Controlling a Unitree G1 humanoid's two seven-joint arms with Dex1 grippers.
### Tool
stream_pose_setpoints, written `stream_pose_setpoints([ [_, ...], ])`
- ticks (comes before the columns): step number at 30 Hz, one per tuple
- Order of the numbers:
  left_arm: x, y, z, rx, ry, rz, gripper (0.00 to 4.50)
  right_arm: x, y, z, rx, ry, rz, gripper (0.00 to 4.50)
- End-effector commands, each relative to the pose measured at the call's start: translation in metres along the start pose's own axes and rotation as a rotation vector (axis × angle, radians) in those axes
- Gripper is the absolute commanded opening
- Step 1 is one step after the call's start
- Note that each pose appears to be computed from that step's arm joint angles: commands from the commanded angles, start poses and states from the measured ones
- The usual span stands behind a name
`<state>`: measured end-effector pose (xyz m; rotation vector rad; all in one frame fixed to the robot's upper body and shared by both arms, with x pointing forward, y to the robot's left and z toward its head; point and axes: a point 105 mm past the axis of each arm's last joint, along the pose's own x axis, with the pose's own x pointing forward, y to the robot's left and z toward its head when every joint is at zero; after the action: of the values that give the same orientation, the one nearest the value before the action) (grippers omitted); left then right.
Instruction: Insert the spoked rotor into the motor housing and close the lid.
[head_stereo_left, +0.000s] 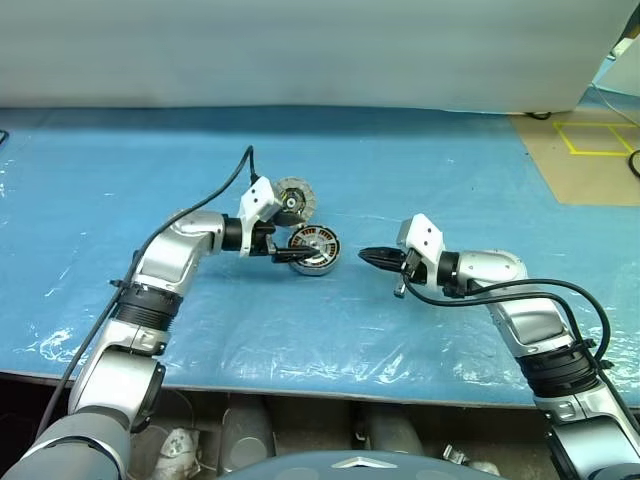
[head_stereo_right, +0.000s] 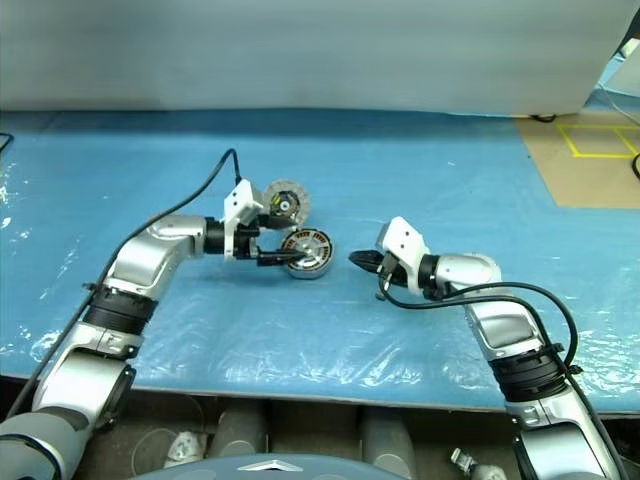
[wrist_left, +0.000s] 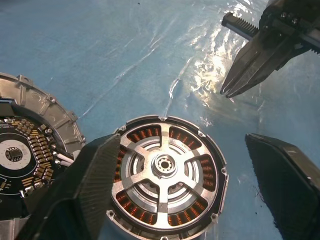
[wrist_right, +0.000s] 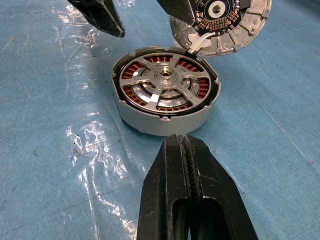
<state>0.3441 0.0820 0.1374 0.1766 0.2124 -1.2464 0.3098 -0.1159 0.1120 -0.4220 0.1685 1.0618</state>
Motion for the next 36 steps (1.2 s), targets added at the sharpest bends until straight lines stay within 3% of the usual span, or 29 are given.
stream_pose_setpoints([
  [1, 0.004, -0.005, 0.005, 0.005, -0.052, 0.019, 3.08, 0.001, -0.002, 0.012, -0.034, -0.043, -0.006, 0.00],
  [10, 0.032, 0.013, -0.001, 0.117, -0.093, 0.262, 0.03, 0.004, -0.005, 0.018, -0.048, -0.062, -0.017, 0.00],
  [16, 0.045, -0.002, -0.032, 0.116, 0.031, 0.199, 0.03, 0.003, -0.005, 0.020, -0.049, -0.063, -0.024, 0.00],
  [22, 0.042, -0.006, -0.033, 0.110, 0.017, 0.198, 0.03, 0.003, -0.007, 0.021, -0.051, -0.064, -0.037, 0.00],
  [32, -0.011, -0.005, 0.068, 0.021, -0.417, 0.145, 0.03, 0.007, -0.007, 0.022, -0.050, -0.075, -0.037, 0.00],
  [36, -0.048, 0.037, 0.096, 0.052, -0.498, 0.373, 0.03, 0.010, -0.009, 0.025, -0.058, -0.079, -0.032, 0.00],
])
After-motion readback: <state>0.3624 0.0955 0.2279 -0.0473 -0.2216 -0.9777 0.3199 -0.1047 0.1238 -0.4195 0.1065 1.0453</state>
